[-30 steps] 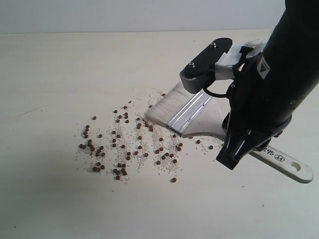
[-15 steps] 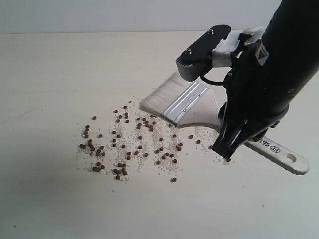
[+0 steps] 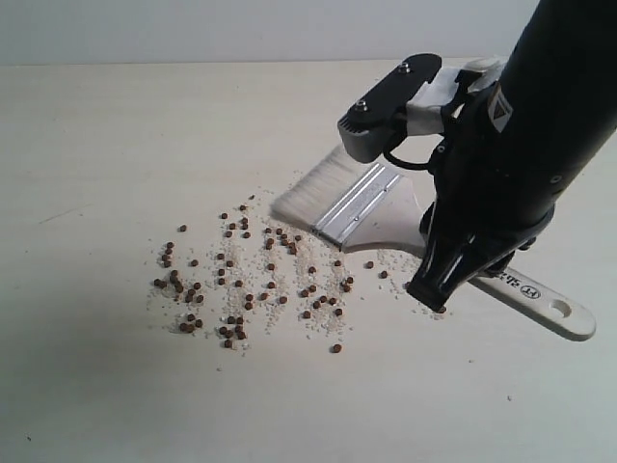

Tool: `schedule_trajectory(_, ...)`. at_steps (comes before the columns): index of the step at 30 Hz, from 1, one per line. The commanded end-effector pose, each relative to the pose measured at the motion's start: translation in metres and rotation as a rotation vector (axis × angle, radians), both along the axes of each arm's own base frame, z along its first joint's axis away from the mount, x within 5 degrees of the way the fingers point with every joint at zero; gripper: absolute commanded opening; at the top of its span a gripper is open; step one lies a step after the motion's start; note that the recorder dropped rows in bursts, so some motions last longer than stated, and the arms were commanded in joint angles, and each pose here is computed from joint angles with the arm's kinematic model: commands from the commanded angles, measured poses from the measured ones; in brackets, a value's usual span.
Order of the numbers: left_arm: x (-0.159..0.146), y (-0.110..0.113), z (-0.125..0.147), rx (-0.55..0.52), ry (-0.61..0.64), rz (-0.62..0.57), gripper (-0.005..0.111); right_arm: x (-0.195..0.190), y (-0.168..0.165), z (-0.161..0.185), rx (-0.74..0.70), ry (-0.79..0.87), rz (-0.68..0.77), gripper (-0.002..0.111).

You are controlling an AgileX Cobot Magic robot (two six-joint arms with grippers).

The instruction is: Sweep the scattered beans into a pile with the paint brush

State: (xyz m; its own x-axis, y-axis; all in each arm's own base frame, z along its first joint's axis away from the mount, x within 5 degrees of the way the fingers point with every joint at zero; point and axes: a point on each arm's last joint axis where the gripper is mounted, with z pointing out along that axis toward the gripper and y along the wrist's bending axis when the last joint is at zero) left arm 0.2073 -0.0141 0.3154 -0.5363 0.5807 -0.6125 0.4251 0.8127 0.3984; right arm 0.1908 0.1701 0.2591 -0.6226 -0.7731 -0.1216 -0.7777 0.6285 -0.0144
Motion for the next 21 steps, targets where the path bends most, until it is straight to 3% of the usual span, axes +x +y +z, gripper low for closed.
schedule_trajectory(1,0.014,-0.046,-0.024,0.086,0.111,-0.359,0.000,0.008,0.005,-0.010,-0.025,0.018,0.004,0.000)
schedule_trajectory(4,0.016,-0.081,-0.035,0.112,0.098,-0.520,0.000,0.013,0.009,-0.021,-0.040,0.036,0.002,0.000)
schedule_trajectory(8,0.014,-0.118,-0.040,0.111,0.024,-0.643,0.000,0.016,0.014,-0.027,0.008,0.065,-0.006,0.000)
schedule_trajectory(15,0.001,-0.149,-0.034,0.117,-0.085,-0.774,0.000,0.017,0.003,-0.019,0.177,0.232,0.005,0.000)
schedule_trajectory(21,-0.018,-0.165,-0.040,0.284,-0.098,-1.025,0.002,0.030,-0.018,-0.018,0.238,0.278,-0.016,0.000)
